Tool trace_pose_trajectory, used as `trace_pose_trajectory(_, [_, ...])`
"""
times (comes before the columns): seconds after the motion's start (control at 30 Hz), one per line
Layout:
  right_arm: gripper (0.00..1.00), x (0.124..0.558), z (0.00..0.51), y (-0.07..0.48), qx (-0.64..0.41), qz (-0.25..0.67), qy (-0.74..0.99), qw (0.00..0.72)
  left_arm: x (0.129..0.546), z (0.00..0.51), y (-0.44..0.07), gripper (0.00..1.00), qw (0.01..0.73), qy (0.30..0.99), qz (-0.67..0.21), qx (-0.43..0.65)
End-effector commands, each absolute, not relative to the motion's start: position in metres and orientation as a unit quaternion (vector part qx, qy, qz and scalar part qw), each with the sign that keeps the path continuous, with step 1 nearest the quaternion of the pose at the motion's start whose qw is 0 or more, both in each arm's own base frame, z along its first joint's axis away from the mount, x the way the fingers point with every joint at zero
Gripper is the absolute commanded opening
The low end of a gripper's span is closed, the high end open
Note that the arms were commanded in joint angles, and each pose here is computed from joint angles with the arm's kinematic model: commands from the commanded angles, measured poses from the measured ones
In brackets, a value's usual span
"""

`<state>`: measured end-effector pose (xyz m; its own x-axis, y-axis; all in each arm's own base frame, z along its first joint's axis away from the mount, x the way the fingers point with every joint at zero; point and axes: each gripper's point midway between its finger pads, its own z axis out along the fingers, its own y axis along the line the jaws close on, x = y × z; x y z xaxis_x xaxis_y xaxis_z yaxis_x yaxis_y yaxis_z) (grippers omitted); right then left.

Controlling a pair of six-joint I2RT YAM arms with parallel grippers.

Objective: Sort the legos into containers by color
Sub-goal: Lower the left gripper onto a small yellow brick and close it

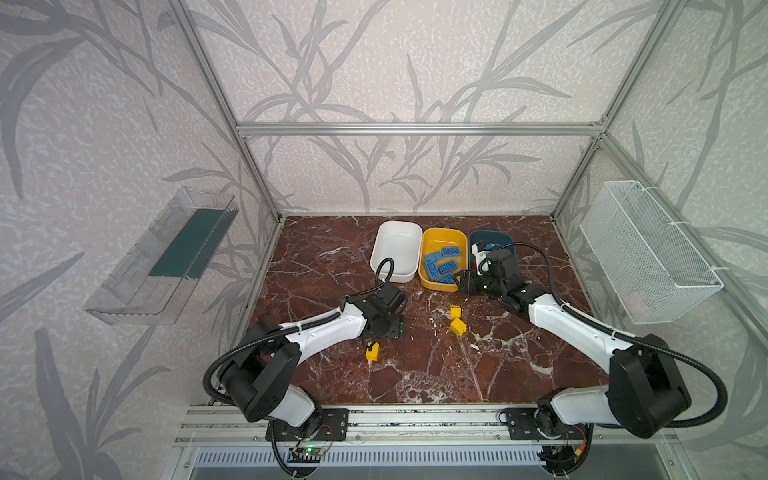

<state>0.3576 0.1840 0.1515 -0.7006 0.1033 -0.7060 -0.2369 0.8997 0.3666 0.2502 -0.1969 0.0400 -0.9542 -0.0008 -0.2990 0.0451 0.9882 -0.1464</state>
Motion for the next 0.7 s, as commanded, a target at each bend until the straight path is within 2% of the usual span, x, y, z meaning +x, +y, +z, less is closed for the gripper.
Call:
trace_pose_trajectory(0.0, [0.65, 0.355, 0.158, 0.178, -0.034, 0.218, 0.888, 0.403, 0.265, 0.044, -0.203, 0.81, 0.17, 0.983, -0.07, -0.004])
trace_pose_trajectory(0.53, [0.65, 0.348, 0.157, 0.179, -0.04, 0.227, 0.887, 0.4, 0.285, 0.027, -0.224, 0.55, 0.154, 0.986, -0.058, 0.003])
trace_pose_trajectory(0.67, [0.65, 0.348, 0.157, 0.179, -0.039, 0.229, 0.886, 0.4, 0.286, 0.024, -0.222, 0.51, 0.154, 0.987, -0.046, 0.005])
